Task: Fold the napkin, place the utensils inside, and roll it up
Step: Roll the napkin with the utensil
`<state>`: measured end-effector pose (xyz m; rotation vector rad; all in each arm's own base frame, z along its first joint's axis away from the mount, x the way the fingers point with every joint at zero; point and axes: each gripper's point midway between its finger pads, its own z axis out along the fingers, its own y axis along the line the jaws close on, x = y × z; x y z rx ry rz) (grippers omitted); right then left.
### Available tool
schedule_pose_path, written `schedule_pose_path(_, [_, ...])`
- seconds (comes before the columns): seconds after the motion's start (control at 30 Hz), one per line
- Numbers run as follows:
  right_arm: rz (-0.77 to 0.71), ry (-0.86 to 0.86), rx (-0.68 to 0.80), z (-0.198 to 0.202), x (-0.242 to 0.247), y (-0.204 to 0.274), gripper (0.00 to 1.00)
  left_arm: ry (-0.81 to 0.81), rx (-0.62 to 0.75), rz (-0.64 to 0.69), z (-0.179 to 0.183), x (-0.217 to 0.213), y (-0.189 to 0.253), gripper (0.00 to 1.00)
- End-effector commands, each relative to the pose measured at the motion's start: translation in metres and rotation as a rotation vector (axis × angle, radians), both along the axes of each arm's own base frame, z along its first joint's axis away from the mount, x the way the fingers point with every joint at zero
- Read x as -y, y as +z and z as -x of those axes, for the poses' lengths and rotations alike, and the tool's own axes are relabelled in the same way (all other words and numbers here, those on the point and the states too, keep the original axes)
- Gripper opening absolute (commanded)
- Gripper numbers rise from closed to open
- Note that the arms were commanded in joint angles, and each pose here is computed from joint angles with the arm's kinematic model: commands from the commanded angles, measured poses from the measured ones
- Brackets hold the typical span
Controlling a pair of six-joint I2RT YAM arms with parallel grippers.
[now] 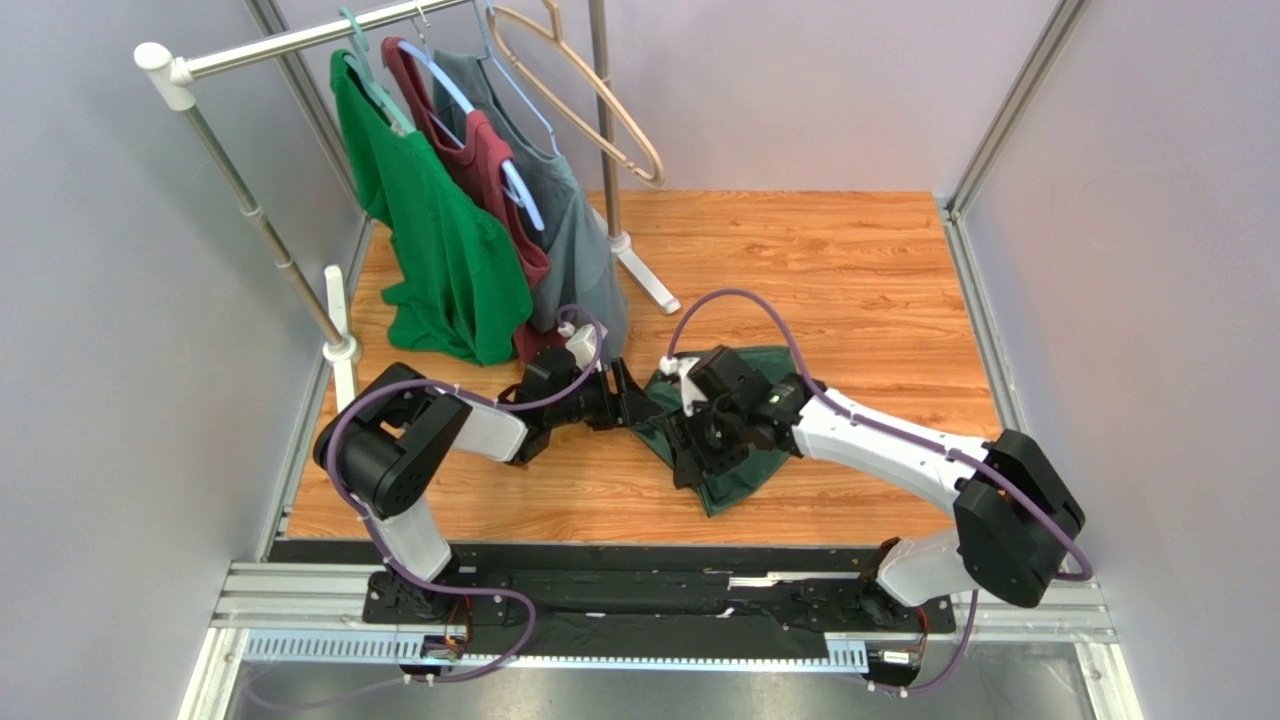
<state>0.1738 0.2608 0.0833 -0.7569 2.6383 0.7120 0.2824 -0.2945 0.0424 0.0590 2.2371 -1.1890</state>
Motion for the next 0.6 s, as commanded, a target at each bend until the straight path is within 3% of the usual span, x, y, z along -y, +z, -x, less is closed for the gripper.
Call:
schedule_pose_path(0.0, [0.205, -0.085, 0.073, 0.010, 0.018, -0.010, 0.51, 0.002, -0.003, -0.060, 0.000, -0.007, -0.009, 0.71])
schedule_pose_path(0.1, [0.298, -0.085, 0.120, 0.012, 0.024, -0.022, 0.50, -0.001, -0.007, -0.063, 0.002, -0.007, -0.010, 0.71])
schedule_pose_path(0.37, [0.350, -0.046, 0.131, 0.020, 0.018, -0.044, 0.46, 0.002, -0.001, -0.063, 0.002, -0.008, -0.008, 0.71])
schedule_pose_path(0.57, [0.378, -0.039, 0.125, 0.020, 0.020, -0.052, 0.23, 0.003, -0.007, -0.066, 0.003, -0.008, -0.010, 0.71])
